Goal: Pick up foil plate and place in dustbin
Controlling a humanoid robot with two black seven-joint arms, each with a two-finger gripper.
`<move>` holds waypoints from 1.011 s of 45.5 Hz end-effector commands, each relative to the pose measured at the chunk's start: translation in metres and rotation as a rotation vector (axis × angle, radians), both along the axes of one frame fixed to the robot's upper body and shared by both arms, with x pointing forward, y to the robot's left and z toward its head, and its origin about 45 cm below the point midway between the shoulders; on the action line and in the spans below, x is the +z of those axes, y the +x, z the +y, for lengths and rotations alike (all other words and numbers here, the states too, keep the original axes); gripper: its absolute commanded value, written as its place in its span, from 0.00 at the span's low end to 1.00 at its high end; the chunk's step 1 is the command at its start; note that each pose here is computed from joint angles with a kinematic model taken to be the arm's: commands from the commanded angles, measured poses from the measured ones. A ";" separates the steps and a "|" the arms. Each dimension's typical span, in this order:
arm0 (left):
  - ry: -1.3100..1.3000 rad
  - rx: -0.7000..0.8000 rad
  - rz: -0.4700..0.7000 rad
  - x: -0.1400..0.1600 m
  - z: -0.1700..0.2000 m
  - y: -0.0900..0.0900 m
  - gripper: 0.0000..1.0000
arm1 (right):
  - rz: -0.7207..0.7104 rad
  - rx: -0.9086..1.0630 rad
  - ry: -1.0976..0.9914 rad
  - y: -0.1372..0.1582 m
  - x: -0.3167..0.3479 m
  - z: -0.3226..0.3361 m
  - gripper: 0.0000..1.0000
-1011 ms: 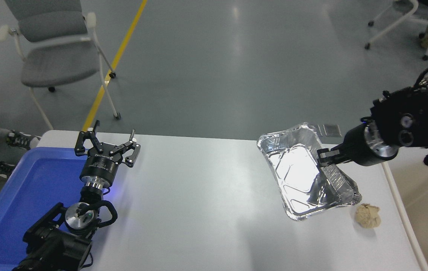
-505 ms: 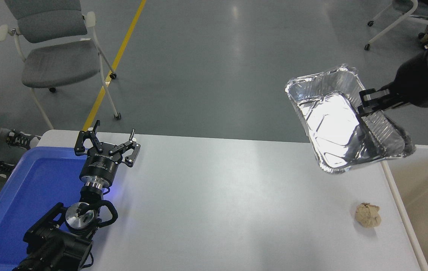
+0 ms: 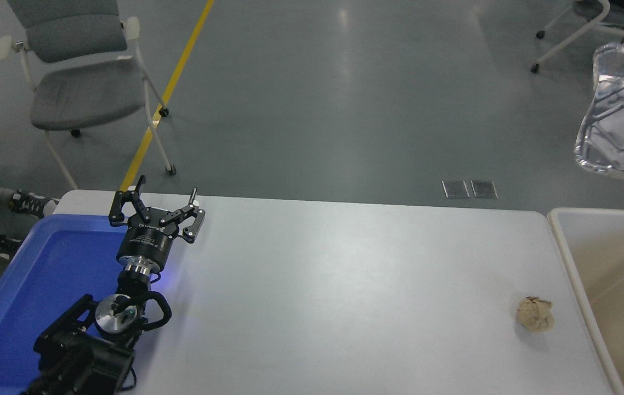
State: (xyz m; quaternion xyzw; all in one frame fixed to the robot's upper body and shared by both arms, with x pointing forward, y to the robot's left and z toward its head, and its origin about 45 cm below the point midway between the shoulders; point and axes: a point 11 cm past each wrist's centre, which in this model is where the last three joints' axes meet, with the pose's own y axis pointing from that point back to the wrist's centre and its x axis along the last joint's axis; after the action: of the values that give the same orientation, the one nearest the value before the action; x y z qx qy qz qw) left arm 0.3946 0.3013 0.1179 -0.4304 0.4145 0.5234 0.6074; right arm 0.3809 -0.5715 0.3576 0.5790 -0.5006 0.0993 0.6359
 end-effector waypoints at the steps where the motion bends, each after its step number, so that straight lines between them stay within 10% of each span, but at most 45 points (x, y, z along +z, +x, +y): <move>1: 0.000 0.000 0.000 0.000 0.000 0.000 0.99 | -0.132 -0.306 0.034 -0.035 -0.068 -0.080 0.00; 46: -0.001 0.002 0.001 0.000 0.000 0.000 0.99 | -0.307 -0.926 0.291 -0.139 -0.309 -0.014 0.00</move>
State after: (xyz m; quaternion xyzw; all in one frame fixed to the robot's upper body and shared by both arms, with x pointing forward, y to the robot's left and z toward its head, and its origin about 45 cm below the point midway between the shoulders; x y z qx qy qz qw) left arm 0.3946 0.3015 0.1177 -0.4307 0.4150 0.5240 0.6064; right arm 0.2738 -0.6015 0.0858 0.3809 -0.7920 -0.1351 0.4577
